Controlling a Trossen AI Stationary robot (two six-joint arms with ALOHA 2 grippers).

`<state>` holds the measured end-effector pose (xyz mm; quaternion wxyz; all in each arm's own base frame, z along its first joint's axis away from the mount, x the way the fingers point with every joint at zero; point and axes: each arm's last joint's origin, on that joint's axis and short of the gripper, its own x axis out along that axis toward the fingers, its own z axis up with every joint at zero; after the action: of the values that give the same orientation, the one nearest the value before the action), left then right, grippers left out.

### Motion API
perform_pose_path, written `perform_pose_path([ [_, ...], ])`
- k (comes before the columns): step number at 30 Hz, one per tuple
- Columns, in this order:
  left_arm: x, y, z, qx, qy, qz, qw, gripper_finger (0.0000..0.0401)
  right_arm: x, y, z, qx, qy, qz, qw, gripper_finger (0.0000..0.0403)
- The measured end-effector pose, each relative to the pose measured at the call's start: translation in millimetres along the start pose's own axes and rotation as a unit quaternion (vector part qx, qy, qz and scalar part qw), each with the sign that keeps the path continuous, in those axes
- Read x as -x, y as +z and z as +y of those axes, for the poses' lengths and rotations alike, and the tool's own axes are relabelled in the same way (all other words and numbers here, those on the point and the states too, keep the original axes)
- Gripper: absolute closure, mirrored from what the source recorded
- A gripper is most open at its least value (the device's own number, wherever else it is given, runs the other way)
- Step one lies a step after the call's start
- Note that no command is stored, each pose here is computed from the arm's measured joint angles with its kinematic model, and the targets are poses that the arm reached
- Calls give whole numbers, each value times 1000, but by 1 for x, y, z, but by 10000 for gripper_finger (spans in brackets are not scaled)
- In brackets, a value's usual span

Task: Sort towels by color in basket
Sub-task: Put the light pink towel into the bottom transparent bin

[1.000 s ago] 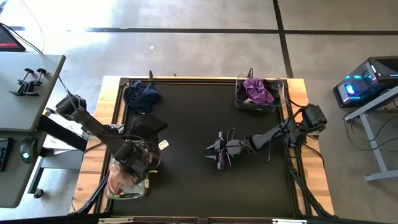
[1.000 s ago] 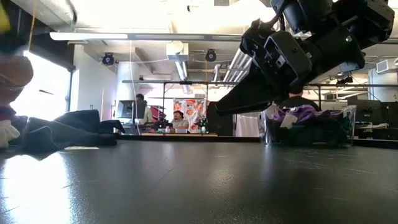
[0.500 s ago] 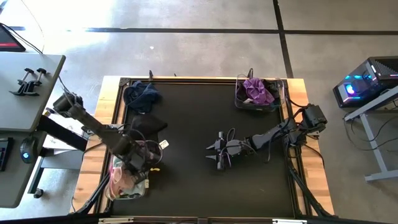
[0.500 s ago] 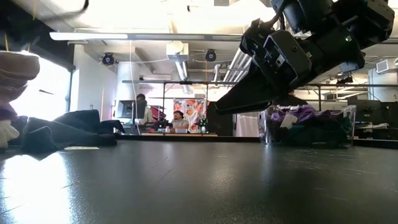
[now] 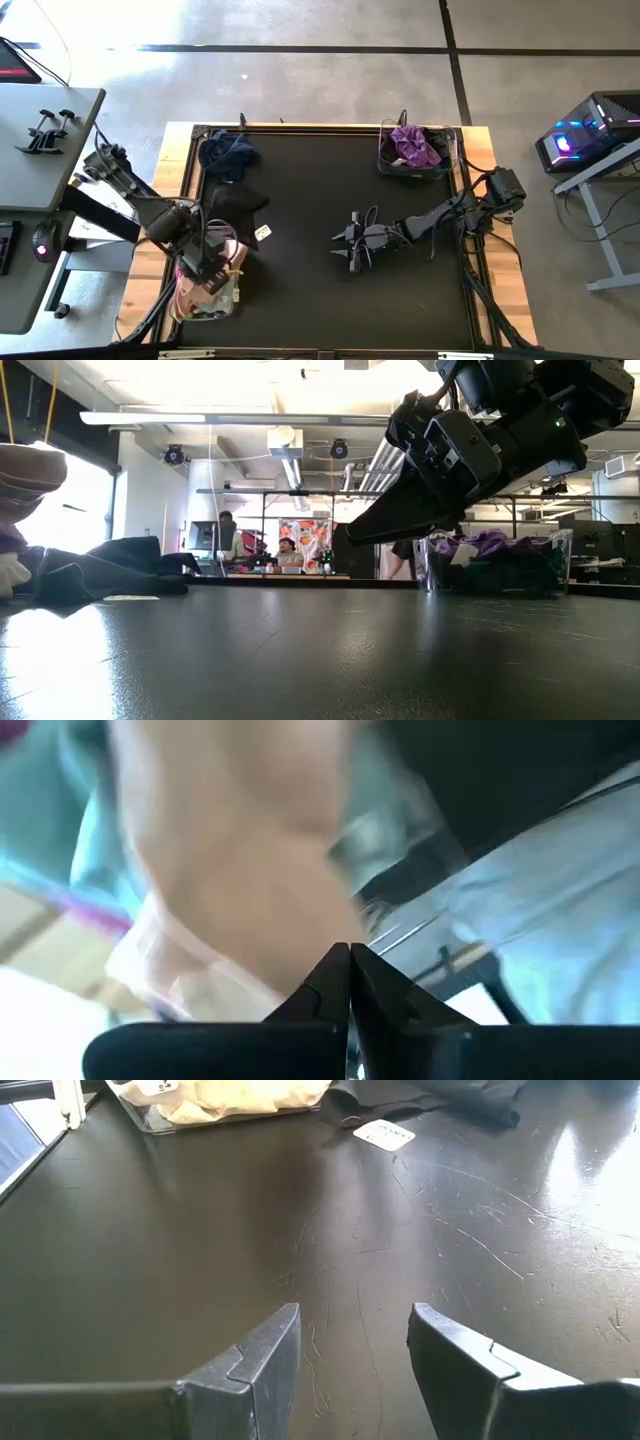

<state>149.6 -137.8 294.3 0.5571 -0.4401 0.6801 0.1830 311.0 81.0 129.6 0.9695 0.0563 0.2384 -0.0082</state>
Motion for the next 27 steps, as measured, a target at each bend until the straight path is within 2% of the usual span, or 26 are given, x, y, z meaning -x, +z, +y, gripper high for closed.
perform_pose_path([
  [9, -62, 17, 33, 30, 90, 74, 993, 401, 0, 0, 0, -1, 0, 1, 1000, 225],
  [12, -84, 27, 41, 2, 74, 78, 994, 401, 0, 0, 0, -1, 0, 1, 1000, 225],
  [16, -103, 38, 46, -46, 38, 35, 998, 401, 0, 0, 0, -1, 0, 1, 1000, 225],
  [23, -104, 41, 49, -54, 38, 32, 997, 401, 0, 0, 0, -1, 0, 0, 1000, 225],
  [27, -84, 35, 38, -63, 13, 22, 998, 401, 0, 0, 0, -1, 0, 0, 1000, 225],
])
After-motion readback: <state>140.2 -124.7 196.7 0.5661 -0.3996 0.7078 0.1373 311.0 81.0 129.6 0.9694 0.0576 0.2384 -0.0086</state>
